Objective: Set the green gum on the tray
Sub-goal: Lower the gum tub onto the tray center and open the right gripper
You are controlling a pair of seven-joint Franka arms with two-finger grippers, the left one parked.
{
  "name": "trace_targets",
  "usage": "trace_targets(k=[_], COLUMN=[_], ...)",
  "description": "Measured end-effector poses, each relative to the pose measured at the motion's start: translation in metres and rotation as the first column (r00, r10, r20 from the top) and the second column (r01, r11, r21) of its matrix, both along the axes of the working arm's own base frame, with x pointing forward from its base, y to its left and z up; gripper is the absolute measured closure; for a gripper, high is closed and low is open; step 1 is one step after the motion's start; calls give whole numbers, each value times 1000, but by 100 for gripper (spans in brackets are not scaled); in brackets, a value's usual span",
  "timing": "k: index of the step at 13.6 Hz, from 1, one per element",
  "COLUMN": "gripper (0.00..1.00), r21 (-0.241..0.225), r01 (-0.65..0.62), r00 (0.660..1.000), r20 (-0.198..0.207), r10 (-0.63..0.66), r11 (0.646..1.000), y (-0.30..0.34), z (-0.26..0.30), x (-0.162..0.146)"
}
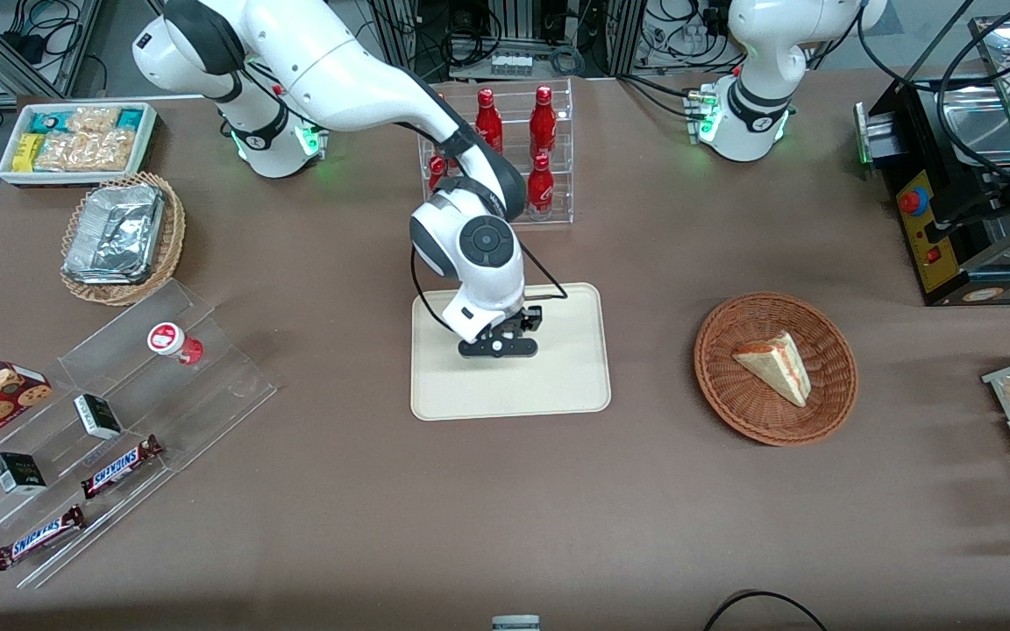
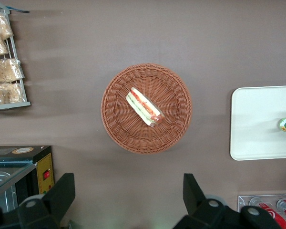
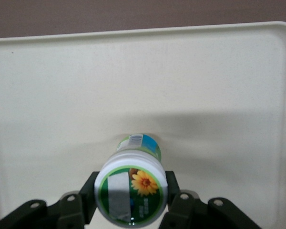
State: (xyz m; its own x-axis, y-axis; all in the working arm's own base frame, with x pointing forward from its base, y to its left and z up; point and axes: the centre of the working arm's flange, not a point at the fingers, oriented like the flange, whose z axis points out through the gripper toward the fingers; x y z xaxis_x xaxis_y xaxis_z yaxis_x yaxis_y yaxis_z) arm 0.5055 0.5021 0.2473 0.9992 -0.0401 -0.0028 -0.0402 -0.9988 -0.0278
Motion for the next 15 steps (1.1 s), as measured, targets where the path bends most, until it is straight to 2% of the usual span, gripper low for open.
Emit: trace_targets(k=[5,10,15], gripper=[41,0,0], r21=[6,9,10], r01=[4,-2,-36], r00=[1000,1000,999], r20=[9,15,17], r10=[-4,2,36], r11=[1000,1000,999], y=[0,1,4], z=[-14,-19,-19], x=[2,2,-1])
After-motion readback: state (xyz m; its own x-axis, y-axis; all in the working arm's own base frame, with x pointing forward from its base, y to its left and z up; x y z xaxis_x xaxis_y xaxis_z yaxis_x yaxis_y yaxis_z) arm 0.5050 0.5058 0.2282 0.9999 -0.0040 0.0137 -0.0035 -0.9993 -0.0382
